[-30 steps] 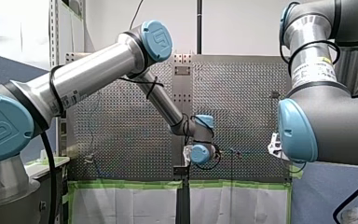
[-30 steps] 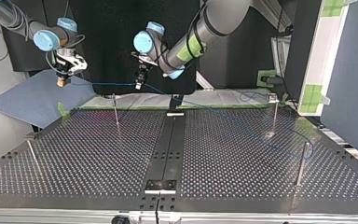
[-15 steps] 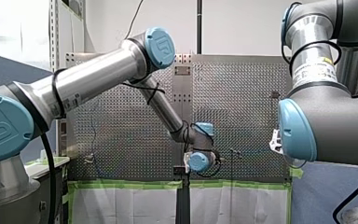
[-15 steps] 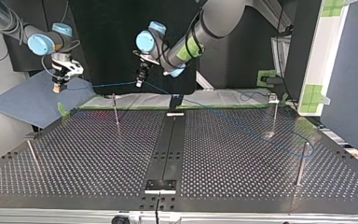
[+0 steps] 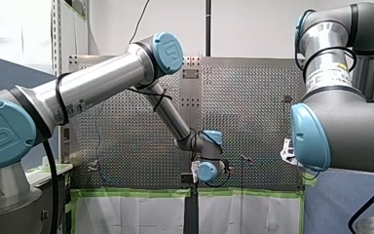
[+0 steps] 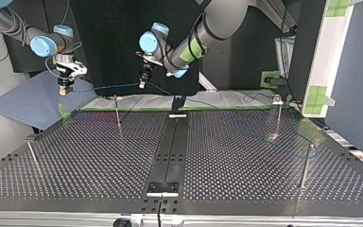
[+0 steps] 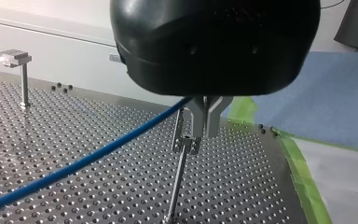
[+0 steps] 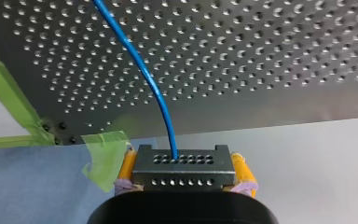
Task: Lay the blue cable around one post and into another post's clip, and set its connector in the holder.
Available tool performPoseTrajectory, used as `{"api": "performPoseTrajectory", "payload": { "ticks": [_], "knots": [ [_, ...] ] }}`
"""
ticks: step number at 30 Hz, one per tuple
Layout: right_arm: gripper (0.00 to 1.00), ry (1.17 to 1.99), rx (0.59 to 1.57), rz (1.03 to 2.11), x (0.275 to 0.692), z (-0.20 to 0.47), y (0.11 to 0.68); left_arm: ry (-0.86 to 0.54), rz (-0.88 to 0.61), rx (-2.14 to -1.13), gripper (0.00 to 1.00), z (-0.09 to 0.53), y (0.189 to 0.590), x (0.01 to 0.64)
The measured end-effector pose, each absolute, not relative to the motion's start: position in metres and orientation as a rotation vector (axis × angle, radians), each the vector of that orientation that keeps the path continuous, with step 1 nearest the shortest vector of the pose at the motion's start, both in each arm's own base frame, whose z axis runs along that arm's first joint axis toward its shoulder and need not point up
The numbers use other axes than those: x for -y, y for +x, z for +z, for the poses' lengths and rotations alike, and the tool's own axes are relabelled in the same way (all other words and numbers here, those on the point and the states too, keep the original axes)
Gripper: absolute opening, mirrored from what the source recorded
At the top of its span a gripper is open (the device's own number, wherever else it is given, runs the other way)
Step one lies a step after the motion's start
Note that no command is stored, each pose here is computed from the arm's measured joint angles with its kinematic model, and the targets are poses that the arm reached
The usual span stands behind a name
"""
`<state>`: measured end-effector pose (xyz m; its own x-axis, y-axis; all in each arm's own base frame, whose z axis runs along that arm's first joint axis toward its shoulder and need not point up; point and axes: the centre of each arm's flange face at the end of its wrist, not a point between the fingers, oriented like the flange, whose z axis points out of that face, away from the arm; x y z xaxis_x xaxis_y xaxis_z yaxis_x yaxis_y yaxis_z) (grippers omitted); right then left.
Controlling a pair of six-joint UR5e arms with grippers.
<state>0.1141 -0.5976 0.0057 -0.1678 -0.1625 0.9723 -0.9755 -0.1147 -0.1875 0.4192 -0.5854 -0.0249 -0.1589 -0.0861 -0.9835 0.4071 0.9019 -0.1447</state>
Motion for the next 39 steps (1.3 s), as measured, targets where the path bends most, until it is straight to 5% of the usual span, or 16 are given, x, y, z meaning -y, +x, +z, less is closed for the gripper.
{"api": "performPoseTrajectory", "payload": {
  "ticks": [39],
  "knots": [
    [0.00,1.392,1.347,1.424,0.620,-0.006,0.125,0.218,-0.464,-1.685,0.06,-0.041,0.490,0.568]
  ]
}}
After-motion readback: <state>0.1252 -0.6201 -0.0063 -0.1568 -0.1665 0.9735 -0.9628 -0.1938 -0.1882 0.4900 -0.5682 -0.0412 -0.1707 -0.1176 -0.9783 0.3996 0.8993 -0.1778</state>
